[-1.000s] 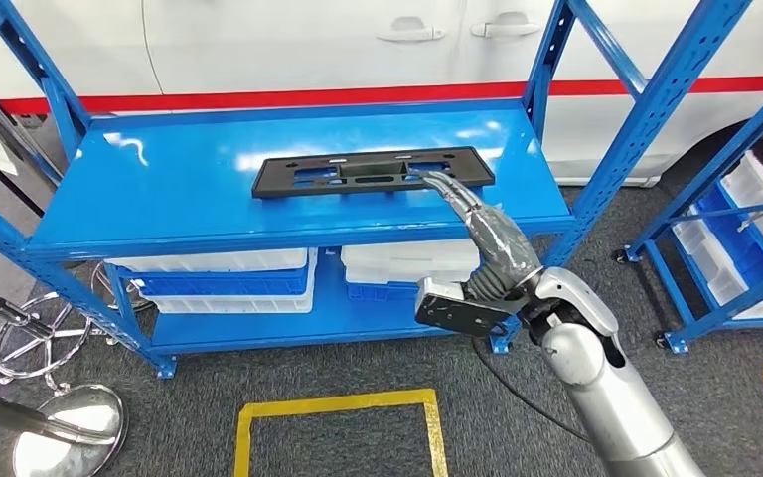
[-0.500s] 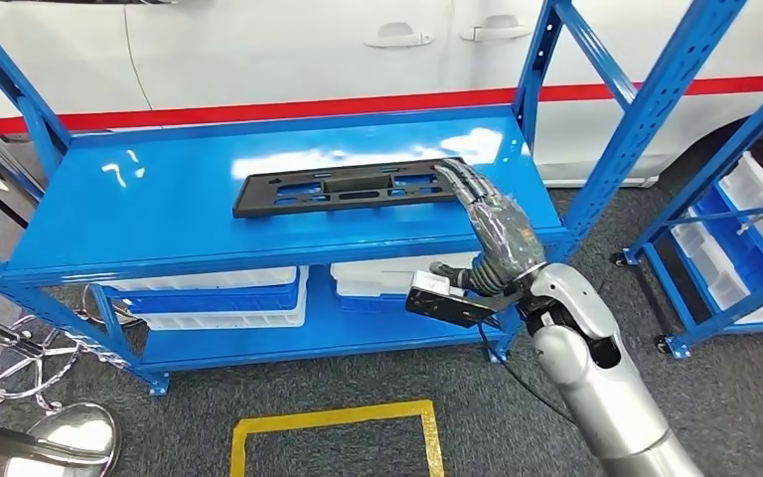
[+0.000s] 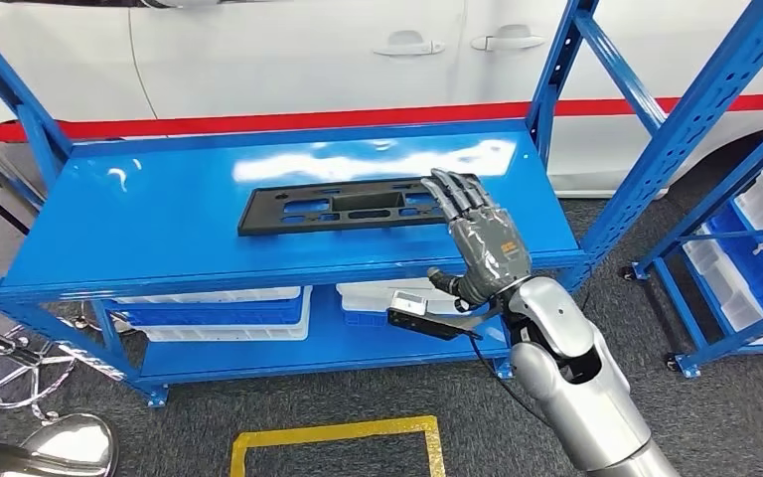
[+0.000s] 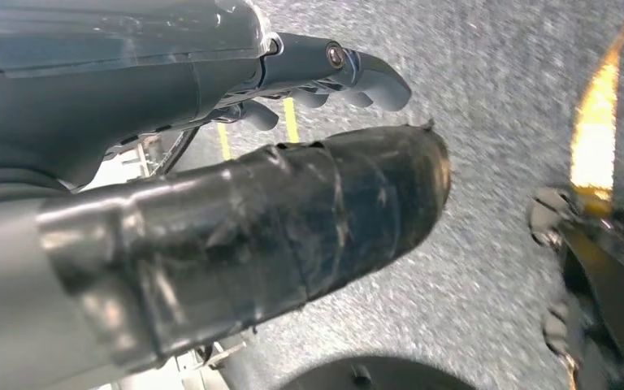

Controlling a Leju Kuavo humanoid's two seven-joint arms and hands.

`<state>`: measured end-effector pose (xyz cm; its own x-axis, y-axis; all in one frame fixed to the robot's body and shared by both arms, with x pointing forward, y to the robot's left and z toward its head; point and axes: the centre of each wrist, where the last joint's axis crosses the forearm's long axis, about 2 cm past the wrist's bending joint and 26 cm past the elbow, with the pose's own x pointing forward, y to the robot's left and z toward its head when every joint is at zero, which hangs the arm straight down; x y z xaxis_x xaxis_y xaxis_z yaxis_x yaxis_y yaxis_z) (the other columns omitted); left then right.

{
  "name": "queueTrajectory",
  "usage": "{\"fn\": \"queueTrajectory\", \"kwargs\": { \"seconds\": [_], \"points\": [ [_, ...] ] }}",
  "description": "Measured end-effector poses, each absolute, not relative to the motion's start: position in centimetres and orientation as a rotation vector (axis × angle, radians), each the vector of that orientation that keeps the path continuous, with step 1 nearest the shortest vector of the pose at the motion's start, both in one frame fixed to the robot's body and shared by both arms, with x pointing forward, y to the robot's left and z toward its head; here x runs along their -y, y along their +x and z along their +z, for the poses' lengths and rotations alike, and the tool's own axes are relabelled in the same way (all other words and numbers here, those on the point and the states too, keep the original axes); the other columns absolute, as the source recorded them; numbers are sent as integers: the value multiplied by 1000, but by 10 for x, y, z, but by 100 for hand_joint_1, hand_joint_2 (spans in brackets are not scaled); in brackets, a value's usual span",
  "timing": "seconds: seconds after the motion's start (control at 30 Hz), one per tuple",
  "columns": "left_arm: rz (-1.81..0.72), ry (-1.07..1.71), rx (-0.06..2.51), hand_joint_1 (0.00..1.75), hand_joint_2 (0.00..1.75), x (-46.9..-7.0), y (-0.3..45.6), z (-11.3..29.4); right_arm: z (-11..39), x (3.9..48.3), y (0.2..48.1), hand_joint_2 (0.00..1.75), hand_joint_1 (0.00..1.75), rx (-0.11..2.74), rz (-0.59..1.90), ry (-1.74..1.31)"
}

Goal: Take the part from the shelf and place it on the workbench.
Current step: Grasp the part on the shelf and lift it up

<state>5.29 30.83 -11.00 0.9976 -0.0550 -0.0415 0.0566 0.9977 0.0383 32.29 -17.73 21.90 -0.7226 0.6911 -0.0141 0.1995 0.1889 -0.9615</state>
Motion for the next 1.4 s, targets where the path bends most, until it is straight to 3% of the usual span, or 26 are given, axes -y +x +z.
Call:
{"fn": "queueTrajectory", "kwargs": {
  "seconds": [0.53, 1.4],
  "points": [
    [-75, 42, -114, 0, 0, -310, 51, -110, 191, 154, 322, 175, 0, 2013, 1632, -702],
    [-38, 35, -131, 0, 0, -311, 50, -110, 169, 157, 329, 175, 0, 1924, 1659, -669]
  ]
}}
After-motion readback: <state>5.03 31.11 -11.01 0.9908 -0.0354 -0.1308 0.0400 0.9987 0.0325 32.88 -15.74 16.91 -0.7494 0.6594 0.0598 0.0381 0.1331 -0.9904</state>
